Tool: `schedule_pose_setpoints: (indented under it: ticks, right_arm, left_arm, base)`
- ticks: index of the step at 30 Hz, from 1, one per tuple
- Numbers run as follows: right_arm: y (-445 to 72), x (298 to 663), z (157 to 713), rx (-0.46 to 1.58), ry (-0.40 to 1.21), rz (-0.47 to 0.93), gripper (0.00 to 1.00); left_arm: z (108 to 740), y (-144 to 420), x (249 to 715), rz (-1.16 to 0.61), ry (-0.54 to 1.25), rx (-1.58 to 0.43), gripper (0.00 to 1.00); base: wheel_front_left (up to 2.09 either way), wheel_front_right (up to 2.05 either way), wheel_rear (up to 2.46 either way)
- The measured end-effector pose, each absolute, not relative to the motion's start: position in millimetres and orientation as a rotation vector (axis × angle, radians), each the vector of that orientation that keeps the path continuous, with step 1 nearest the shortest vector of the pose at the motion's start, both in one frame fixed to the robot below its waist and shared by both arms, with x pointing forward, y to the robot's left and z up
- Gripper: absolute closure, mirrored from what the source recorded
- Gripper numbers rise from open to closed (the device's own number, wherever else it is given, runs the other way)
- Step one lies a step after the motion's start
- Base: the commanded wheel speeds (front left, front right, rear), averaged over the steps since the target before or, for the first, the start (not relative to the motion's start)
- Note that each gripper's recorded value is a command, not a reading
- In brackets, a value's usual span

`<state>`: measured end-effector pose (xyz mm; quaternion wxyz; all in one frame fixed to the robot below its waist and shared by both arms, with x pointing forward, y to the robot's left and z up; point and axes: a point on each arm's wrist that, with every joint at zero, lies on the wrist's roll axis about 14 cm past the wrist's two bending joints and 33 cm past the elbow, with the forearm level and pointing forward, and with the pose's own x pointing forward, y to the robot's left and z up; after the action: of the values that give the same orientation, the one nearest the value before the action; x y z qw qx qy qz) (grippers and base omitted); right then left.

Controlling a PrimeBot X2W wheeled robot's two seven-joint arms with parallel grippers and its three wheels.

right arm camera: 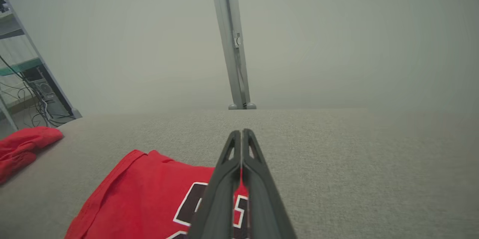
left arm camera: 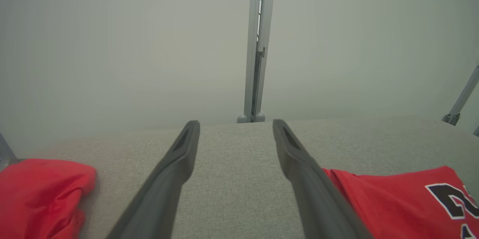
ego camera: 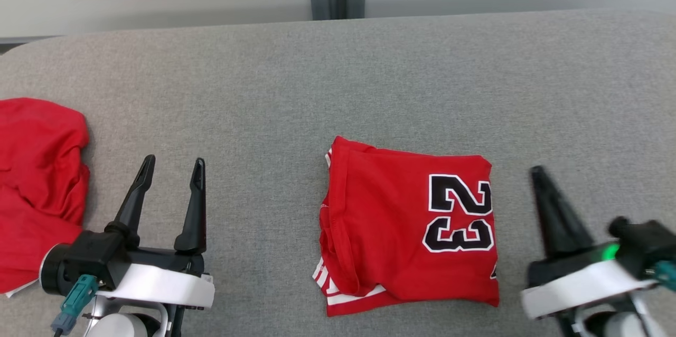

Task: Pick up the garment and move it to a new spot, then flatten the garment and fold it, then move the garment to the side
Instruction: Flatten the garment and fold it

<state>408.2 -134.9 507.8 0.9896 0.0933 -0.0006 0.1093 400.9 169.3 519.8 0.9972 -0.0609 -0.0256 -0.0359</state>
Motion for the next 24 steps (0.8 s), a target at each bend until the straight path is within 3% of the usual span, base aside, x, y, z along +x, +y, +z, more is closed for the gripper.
schedule_pose_setpoints:
  ticks: [11,24]
  right_arm:
    - [10,377,477,0.318,0.17,0.651,1.0]
    - [35,357,412,0.252,0.387,0.771,1.0]
  left_arm:
    - [509,179,402,-0.035,-0.028,-0.14,0.0]
    - [498,185,404,-0.007,-0.008,-0.154,0.0]
  base:
    - [0.0,0.0,0.0]
    - [0.0,0.0,0.0]
